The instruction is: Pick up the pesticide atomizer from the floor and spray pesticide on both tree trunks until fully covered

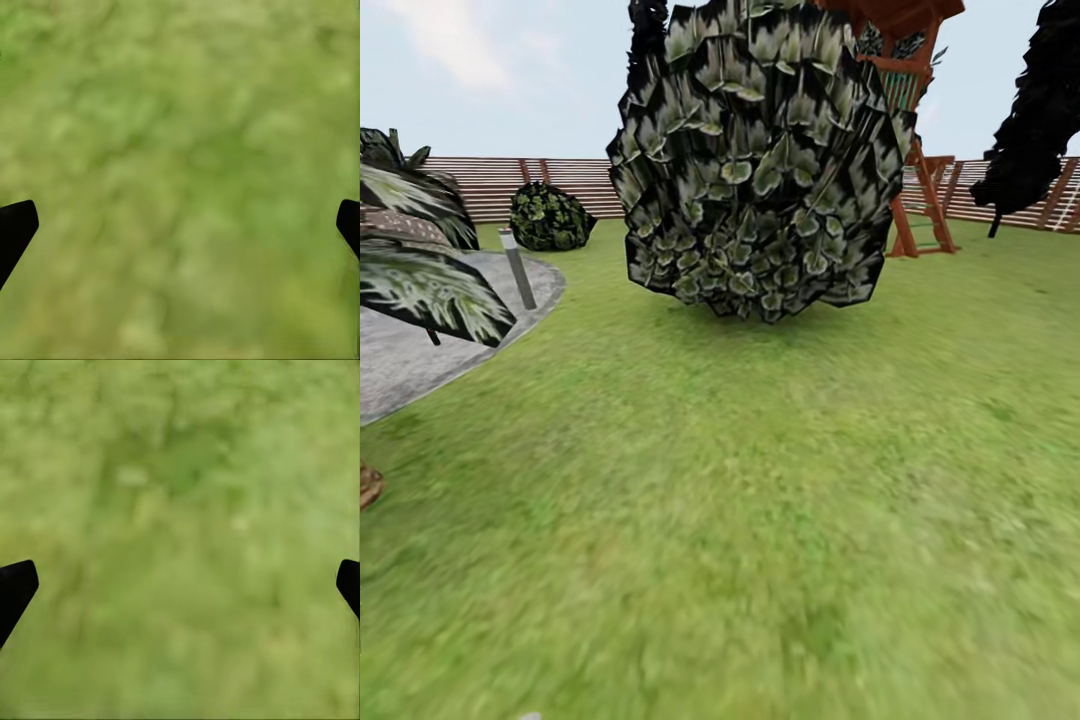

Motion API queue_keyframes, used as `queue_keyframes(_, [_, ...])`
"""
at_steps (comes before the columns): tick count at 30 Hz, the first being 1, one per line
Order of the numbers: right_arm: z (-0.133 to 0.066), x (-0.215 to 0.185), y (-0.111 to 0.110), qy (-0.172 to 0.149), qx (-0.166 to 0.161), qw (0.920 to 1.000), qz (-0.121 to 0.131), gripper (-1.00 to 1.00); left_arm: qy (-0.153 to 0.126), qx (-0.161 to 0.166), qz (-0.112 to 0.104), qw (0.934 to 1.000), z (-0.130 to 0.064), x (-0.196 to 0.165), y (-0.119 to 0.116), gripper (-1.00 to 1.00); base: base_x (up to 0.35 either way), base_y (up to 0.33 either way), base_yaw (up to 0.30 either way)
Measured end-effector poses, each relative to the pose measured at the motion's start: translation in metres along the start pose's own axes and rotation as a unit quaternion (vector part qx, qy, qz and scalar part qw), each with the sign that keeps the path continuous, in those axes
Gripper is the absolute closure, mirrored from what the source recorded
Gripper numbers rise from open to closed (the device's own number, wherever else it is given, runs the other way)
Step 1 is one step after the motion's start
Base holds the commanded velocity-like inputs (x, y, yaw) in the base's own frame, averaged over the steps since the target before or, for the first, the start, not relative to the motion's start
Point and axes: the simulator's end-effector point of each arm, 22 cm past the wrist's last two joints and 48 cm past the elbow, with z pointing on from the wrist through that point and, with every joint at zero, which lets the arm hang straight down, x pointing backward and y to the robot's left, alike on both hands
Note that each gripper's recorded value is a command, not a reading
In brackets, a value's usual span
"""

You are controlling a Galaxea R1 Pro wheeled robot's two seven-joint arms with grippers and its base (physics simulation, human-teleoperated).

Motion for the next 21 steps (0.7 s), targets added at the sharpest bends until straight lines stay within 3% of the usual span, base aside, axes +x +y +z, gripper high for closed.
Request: queue_keyframes(21, [0.0, 0.0001, -0.0001, 0.0, 0.0, 1.0, 0.0, -1.0, 0.0, 0.0, 0.0, 1.0, 0.0, -0.0002, 0.0, -1.0, 0.338, -0.116, 0.025])
